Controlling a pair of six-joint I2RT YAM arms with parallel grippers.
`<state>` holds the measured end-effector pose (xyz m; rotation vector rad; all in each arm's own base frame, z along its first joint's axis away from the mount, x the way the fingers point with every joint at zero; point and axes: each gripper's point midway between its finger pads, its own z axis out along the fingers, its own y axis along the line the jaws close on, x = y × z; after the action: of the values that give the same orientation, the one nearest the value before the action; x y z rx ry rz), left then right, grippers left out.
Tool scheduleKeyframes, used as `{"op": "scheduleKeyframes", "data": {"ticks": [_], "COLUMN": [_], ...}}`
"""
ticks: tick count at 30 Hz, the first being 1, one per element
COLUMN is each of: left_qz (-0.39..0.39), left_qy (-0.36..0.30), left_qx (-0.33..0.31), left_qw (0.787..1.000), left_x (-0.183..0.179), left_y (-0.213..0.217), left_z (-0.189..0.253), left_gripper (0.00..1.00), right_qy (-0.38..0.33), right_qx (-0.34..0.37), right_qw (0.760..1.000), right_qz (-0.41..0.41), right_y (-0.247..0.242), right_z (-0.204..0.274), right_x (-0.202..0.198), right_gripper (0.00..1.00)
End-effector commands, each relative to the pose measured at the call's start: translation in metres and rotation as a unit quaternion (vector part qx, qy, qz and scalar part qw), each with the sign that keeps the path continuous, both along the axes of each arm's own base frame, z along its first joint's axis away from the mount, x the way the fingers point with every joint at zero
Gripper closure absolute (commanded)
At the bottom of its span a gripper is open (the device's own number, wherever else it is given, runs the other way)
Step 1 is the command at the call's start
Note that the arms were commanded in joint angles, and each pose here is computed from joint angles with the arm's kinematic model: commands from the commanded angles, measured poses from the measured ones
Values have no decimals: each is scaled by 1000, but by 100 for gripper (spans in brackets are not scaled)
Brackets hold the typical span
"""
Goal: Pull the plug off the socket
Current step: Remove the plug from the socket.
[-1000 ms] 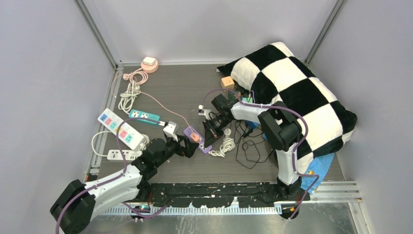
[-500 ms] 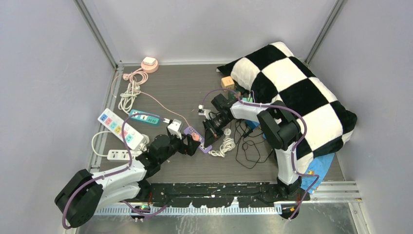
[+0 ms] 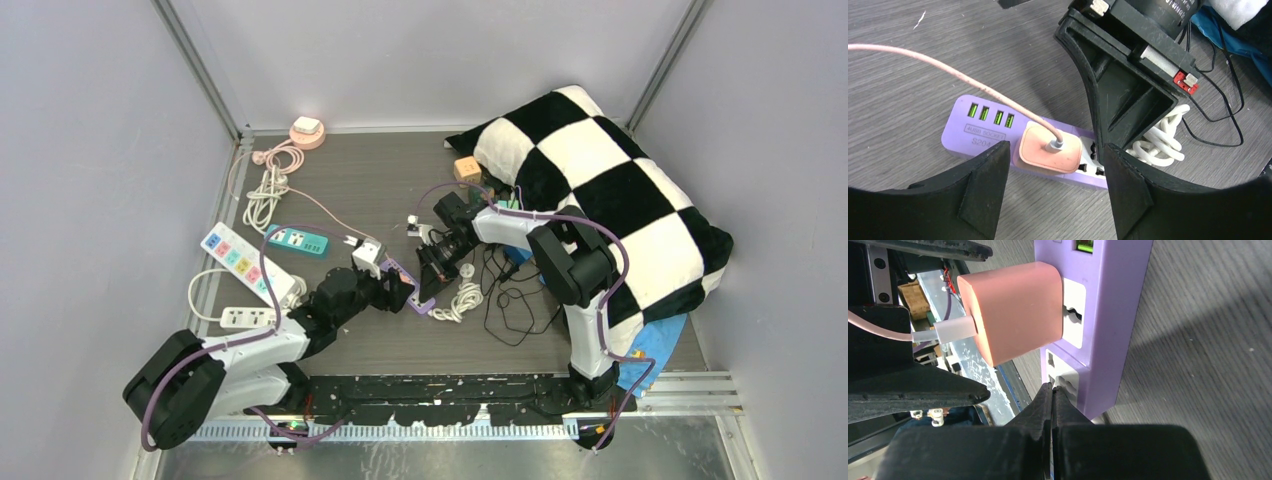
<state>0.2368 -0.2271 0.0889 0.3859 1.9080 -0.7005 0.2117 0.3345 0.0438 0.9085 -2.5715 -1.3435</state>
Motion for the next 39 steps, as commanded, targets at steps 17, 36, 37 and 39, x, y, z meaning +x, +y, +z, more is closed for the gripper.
{"op": "scheduleKeyframes", "data": {"ticks": [17, 36, 37, 39], "left_qz": [-8, -6, -4, -1], "left_qy": [-11, 14, 15, 16], "left_qx": [8, 31, 32, 31], "left_qw": [1000, 999, 999, 999], "left_x": [14, 15, 15, 15], "left_y": [-13, -13, -13, -12], "left_z": [16, 7, 6, 6], "left_gripper": [44, 40, 40, 41], "right_qy": [-12, -8, -8, -6], "right_qx": [-34, -35, -35, -35], "right_qw": [999, 999, 999, 999], "right_qz": [-2, -2, -1, -1], "right_y": [-7, -8, -7, -7], "right_z": [-19, -19, -19, -19], "right_x": [8, 7, 6, 6], "right_gripper": [99, 99, 99, 99]}}
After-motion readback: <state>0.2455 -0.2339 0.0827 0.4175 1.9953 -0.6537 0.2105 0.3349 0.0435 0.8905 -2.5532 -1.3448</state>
